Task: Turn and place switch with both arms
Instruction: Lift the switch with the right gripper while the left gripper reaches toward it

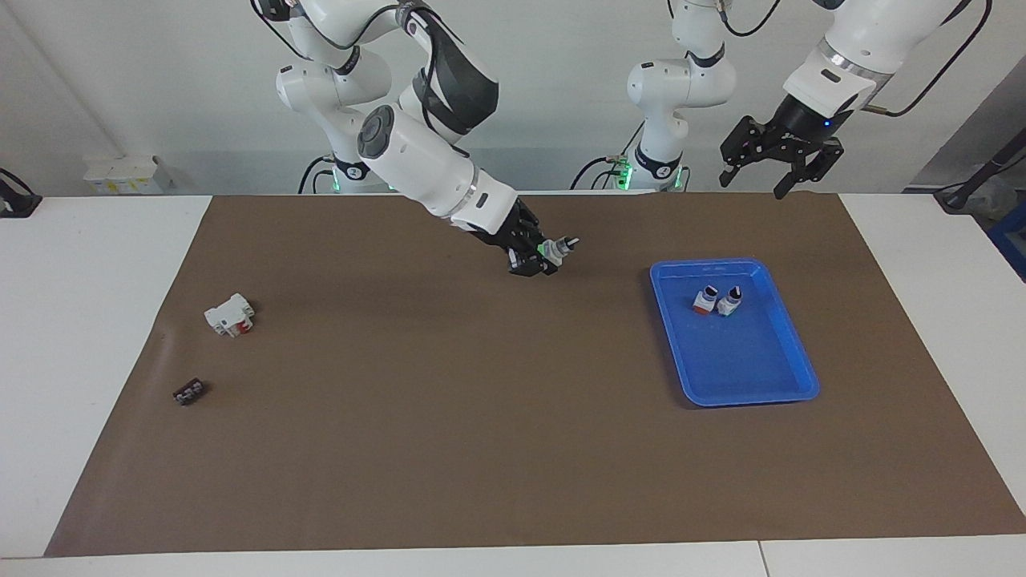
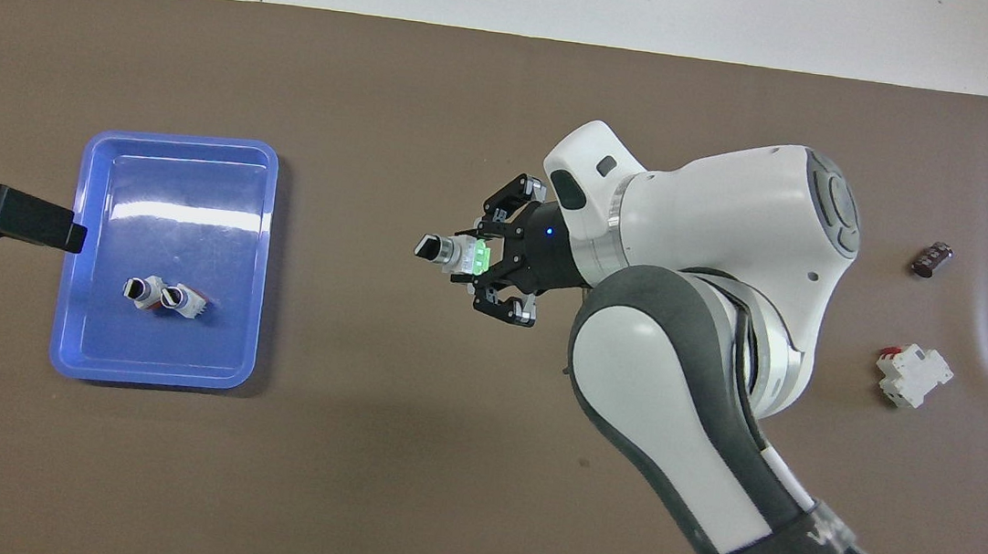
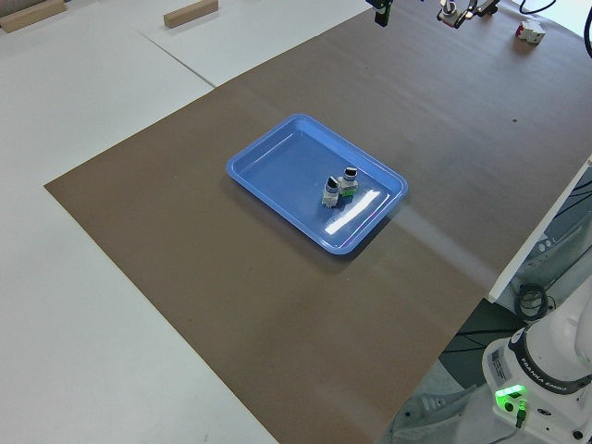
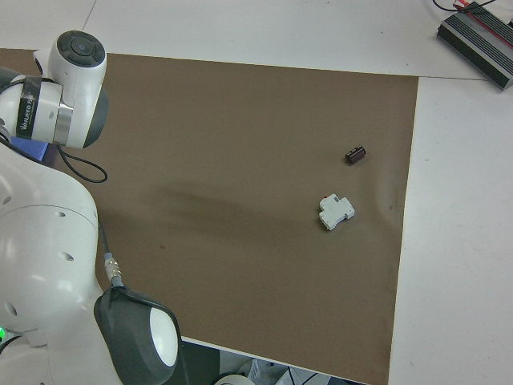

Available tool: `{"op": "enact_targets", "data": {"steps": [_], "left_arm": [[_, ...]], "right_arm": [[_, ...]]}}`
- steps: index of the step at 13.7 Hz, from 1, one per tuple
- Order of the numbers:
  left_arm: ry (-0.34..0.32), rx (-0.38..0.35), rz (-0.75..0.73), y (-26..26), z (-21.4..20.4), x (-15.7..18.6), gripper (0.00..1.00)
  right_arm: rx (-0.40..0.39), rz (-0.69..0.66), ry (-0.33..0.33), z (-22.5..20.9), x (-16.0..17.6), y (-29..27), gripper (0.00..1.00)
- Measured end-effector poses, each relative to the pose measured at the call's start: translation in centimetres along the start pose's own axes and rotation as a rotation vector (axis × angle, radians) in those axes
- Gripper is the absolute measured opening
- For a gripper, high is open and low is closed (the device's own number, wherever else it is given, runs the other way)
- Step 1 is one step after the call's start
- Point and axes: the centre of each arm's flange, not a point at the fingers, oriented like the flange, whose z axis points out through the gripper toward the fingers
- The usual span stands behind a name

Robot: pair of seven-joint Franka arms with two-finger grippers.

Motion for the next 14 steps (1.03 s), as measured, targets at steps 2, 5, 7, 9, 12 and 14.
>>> {"op": "enact_targets", "data": {"steps": [2,5,7,9,12,14], "left_arm": [[0.014,-0.066,0.093,0.9,1.4,0.2,0.93],[0.059,-0.161,0.208,2.8,3.1,0.1,0.86],[0.089,-0.228,0.256,4.5,4.0,0.1,0.86],[0.092,-0.280,0.308,6.4,5.3,0.1,0.85],[0.102,-0.298,0.352,9.5,7.5,0.0,0.84],[0.097,-0.299,0.369,10.8,8.3,-0.2,0.86]], "right_arm": [[-0.004,-0.001,0.002,0.1,0.3,-0.2,0.42],[-0.007,0.008,0.004,0.2,0.9,-0.5,0.42],[-0.008,0.010,0.006,0.4,1.3,-0.7,0.42],[-0.008,0.012,0.006,0.4,1.5,-0.8,0.42],[-0.008,0.012,0.006,0.4,1.5,-0.8,0.42],[-0.008,0.013,0.006,0.4,1.5,-0.8,0.42]]}}
